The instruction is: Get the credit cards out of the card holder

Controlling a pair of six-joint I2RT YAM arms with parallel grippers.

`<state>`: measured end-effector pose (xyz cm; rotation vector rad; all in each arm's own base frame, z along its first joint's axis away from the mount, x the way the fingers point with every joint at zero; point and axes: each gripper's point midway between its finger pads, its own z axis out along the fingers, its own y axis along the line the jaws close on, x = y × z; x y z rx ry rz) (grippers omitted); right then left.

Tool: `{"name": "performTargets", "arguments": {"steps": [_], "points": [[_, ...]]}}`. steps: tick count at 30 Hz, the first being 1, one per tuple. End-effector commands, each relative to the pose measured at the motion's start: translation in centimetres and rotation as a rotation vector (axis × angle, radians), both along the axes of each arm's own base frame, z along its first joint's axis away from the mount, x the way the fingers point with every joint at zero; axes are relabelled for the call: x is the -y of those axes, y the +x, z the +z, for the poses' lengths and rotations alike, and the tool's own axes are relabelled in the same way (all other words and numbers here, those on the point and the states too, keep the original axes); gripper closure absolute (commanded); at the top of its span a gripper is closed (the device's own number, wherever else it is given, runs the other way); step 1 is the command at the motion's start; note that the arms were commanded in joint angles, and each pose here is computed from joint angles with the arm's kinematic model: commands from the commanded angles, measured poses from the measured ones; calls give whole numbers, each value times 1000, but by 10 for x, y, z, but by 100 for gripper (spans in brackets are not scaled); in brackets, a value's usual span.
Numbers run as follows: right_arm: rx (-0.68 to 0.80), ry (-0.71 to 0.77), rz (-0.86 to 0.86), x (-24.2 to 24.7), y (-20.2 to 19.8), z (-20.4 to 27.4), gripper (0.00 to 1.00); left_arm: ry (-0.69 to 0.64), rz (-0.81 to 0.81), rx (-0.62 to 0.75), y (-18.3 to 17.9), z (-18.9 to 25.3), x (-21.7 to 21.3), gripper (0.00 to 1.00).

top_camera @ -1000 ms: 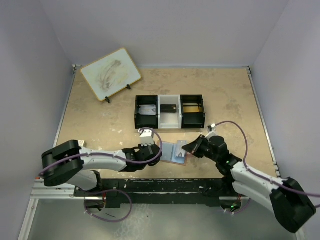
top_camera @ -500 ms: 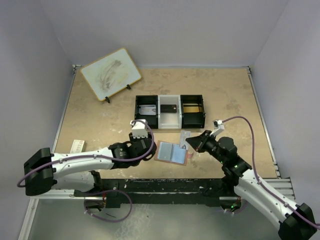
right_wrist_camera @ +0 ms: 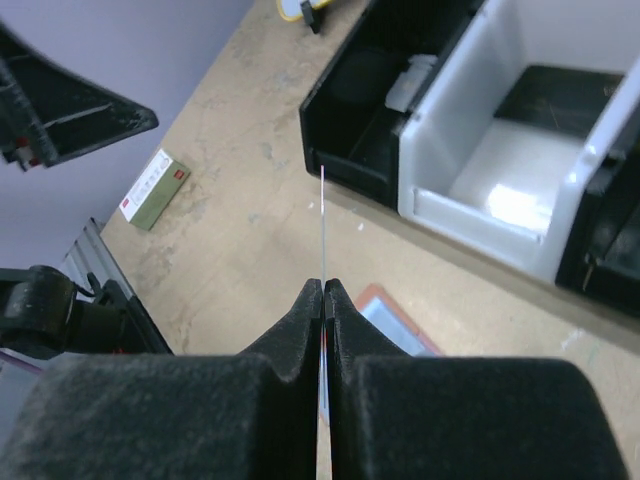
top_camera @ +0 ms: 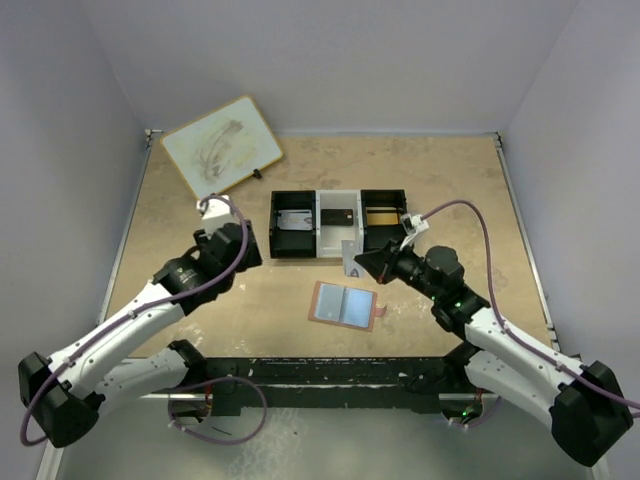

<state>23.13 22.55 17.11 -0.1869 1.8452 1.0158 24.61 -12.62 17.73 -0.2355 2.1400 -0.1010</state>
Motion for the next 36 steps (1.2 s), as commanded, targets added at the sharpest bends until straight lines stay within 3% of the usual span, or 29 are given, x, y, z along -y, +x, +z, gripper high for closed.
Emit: {"name": "performTargets", "arguments": {"steps": [1,5,9,16,23,28,31,33,36], "points": [[221,0,88,-21,9,56,100,37,33,-69,7,-9,-37,34],[250,-32,121,-39,10,62,100,33,49,-82,19,-5,-46,33],[322,-145,131,-59,14,64,100,39,149,-101,34,-4,-84,33],[362,-366,100,-85,64,63,100,37,336,65,17,24,-123,33],[377,-627,213,-130,116,28,100,42,346,69,16,26,-125,32],[420,-828,156,-136,156,9,100,51,313,44,20,22,-119,32],[490,-936,196,-142,168,-2,100,46,311,54,20,24,-120,32],[565,-1001,314,-153,163,-15,100,46,316,61,19,25,-121,32],[613,-1059,291,-159,173,-23,100,45,323,70,18,28,-122,32]]}}
